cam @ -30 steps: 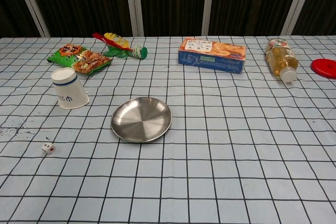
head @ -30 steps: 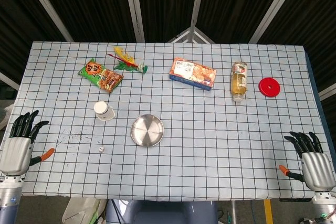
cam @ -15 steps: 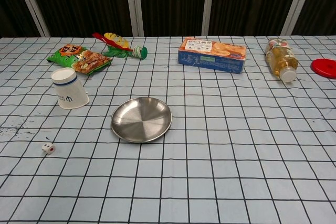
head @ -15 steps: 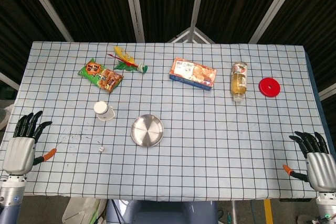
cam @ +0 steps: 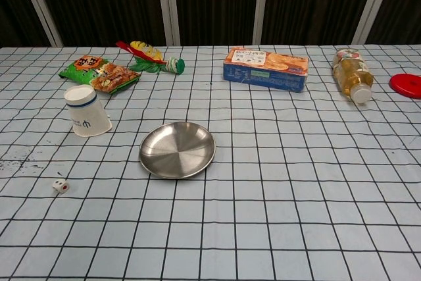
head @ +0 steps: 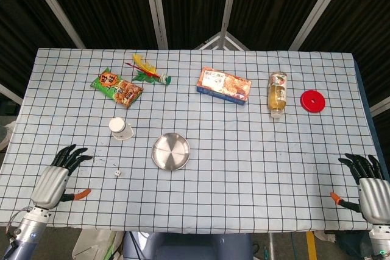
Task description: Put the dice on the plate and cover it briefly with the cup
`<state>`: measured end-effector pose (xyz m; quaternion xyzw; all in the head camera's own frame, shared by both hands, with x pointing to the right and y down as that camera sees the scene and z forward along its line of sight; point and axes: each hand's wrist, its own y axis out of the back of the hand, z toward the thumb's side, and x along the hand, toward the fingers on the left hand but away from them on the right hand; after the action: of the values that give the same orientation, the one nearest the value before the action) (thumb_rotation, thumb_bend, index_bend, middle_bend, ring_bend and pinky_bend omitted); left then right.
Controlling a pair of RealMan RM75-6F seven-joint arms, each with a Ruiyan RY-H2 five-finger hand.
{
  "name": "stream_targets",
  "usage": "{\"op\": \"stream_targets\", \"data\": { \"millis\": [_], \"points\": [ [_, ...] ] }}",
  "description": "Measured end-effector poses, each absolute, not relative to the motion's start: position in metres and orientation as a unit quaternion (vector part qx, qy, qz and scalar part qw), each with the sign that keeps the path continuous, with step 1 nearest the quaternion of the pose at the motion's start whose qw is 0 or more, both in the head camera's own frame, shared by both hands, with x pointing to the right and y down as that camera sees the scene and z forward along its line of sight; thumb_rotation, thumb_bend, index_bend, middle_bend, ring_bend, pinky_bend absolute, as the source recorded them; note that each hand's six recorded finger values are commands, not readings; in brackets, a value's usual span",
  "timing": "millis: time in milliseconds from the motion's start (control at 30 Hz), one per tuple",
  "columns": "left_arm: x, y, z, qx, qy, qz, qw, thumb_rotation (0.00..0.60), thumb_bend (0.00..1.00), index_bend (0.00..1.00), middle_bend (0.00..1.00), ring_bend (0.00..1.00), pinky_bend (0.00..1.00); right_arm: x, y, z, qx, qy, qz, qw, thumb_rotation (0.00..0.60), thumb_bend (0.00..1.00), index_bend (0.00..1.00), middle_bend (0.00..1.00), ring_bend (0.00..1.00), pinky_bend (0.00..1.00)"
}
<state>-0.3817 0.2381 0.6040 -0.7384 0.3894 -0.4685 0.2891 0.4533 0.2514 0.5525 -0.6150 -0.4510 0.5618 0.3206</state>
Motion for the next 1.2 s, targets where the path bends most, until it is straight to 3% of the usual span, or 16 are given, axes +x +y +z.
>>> {"op": "stream_targets", "data": {
  "millis": [367,767,1200],
  "points": [
    [-0.341,0.23,0.614,-0.732,0.305,-0.493,0.359,0.6,0.21,0.35,0.24,0.0,0.0,0.459,0.25,0.547,-0.61,-0.459,0.564,0.314,0.6,0.1,0.25,0.19,0.13,0.0],
    [-0.322,0.212,0.657,-0.719,0.253,-0.545,0.35,0.6,0.33,0.37,0.27,0.0,0.0,0.461,0.251,0.552,-0.61,-0.453,0.572,0.309,0.6,0.1,0.25,0.19,0.13,0.0],
    [-0.308,0.207,0.677,-0.723,0.237,-0.549,0.345,0.6,0.33,0.4,0.21,0.0,0.0,0.462,0.251,0.556,-0.609,-0.451,0.578,0.304,0.6,0.1,0.25,0.19,0.13,0.0]
  ]
}}
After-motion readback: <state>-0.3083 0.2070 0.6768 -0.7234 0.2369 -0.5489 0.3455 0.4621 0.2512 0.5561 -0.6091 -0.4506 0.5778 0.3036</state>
